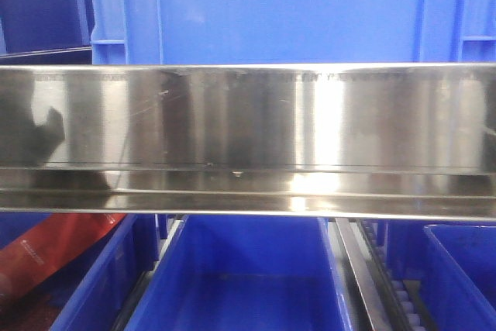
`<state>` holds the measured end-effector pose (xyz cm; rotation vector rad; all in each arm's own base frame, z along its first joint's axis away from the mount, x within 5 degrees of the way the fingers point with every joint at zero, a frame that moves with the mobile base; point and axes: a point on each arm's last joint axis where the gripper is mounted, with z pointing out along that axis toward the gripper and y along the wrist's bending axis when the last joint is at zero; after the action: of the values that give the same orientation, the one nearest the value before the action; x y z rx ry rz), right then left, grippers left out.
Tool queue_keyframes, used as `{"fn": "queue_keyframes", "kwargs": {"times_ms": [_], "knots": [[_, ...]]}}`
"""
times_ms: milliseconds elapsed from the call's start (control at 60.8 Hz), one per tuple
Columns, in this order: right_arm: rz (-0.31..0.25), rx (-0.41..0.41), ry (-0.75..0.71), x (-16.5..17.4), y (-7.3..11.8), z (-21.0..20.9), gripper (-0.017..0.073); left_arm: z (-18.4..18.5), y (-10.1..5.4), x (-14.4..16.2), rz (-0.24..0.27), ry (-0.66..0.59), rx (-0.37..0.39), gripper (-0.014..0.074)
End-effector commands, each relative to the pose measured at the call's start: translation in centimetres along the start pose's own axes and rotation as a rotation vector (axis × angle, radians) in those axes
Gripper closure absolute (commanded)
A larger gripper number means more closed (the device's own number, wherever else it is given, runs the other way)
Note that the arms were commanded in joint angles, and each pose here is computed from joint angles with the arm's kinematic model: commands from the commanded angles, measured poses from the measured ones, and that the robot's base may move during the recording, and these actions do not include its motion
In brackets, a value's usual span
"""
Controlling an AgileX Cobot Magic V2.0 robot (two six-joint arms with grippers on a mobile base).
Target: Place cylindrical capacitor in blue bin on shelf
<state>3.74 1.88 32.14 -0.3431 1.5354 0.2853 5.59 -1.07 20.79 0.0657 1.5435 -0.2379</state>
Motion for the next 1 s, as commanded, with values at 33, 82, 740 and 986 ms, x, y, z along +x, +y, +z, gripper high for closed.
{"fn": "queue_keyframes", "kwargs": {"times_ms": [33,82,740,986], "knots": [[-0.015,0.166,-0.042,0.6,-0.7,0.0,0.0669,-0.1,0.0,-0.2,-0.006,-0.023,0.0,0.0705],[-0.01,0.236,-0.05,1.2,-1.0,-0.1,0.0669,-0.1,0.0,-0.2,-0.006,-0.023,0.0,0.0705],[0.051,0.44,-0.057,11.1,-2.2,0.9,0.0669,-0.1,0.0,-0.2,-0.006,-0.023,0.0,0.0705],[0.069,0.433,0.015,11.8,-2.2,0.9,0.0669,-0.1,0.0,-0.2,-0.006,-0.023,0.0,0.0705]]}}
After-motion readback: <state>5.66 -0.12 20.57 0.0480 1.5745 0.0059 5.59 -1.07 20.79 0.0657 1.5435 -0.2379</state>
